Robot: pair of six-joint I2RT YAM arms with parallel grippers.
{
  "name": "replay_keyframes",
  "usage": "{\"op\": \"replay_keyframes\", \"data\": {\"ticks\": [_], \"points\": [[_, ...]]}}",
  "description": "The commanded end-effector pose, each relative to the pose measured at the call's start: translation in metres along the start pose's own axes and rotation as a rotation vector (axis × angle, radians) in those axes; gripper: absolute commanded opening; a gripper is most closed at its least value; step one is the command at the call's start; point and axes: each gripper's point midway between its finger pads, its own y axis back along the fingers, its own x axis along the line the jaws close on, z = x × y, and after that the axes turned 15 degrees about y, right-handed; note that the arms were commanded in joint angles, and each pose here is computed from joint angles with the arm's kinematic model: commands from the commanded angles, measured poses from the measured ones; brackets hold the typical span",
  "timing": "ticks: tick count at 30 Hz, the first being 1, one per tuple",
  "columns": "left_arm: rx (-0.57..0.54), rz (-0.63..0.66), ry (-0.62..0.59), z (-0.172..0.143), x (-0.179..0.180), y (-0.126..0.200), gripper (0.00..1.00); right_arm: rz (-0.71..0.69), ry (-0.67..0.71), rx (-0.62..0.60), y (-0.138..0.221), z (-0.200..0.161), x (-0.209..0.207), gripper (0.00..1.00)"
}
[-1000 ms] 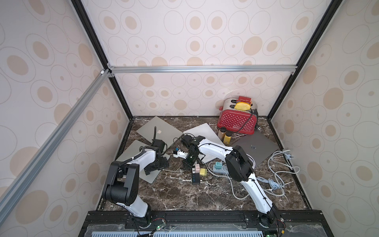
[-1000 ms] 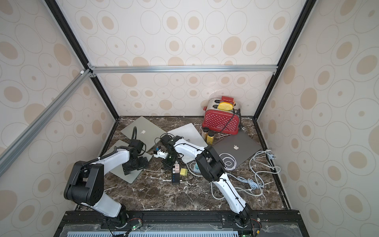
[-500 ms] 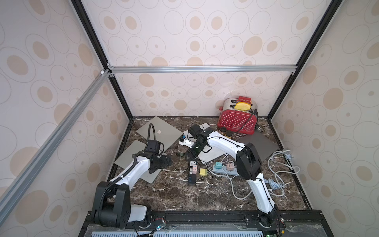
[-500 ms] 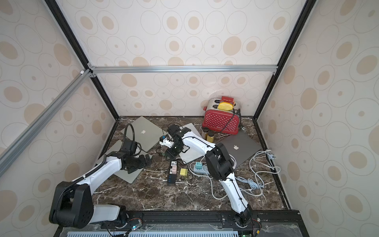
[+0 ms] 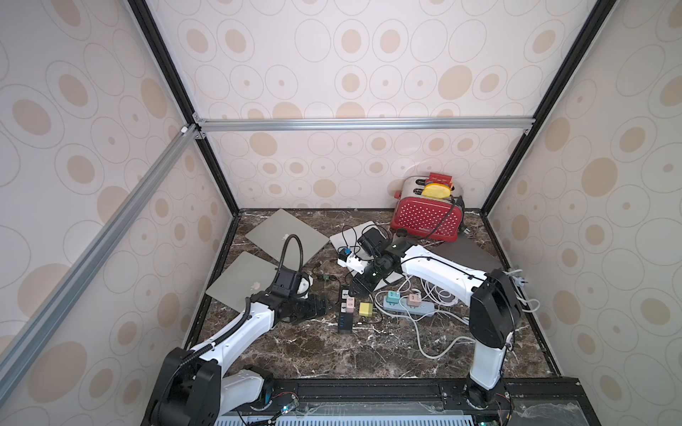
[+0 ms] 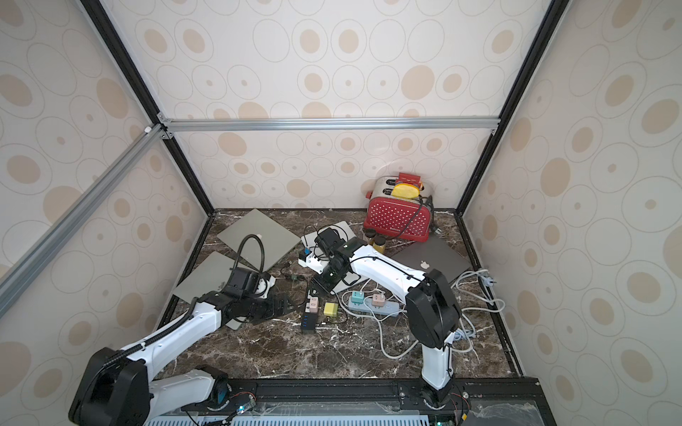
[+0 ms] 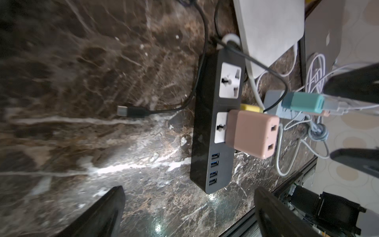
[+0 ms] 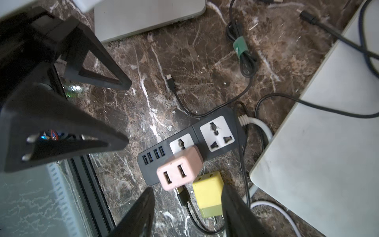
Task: Unplug the laptop charger
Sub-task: Remove the plug from the socket.
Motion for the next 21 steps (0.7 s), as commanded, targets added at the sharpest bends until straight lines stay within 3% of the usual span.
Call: {"op": "replay_keyframes", "data": {"ticks": [1,7,14,21], "points": [[-0.023,-0.019,-0.053,0.002,-0.018,-0.009,0.99,0.01,-0.005,0.035,-0.009,-0.004,0.005,0.56],[-0.034,0.048,-0.078,-0.008,-0.006,-0.019,0.99,0.063,-0.037,0.079,-0.028,-0.015,0.008,0.45],[-0.042,0.044,-0.081,-0.016,-0.008,-0.037,0.95,0.09,-0.092,0.093,-0.041,-0.025,0.011,0.42],[-0.066,0.133,-0.106,-0.018,0.006,-0.039,0.91,0.125,-0.135,0.08,-0.06,-0.023,0.012,0.33]]}}
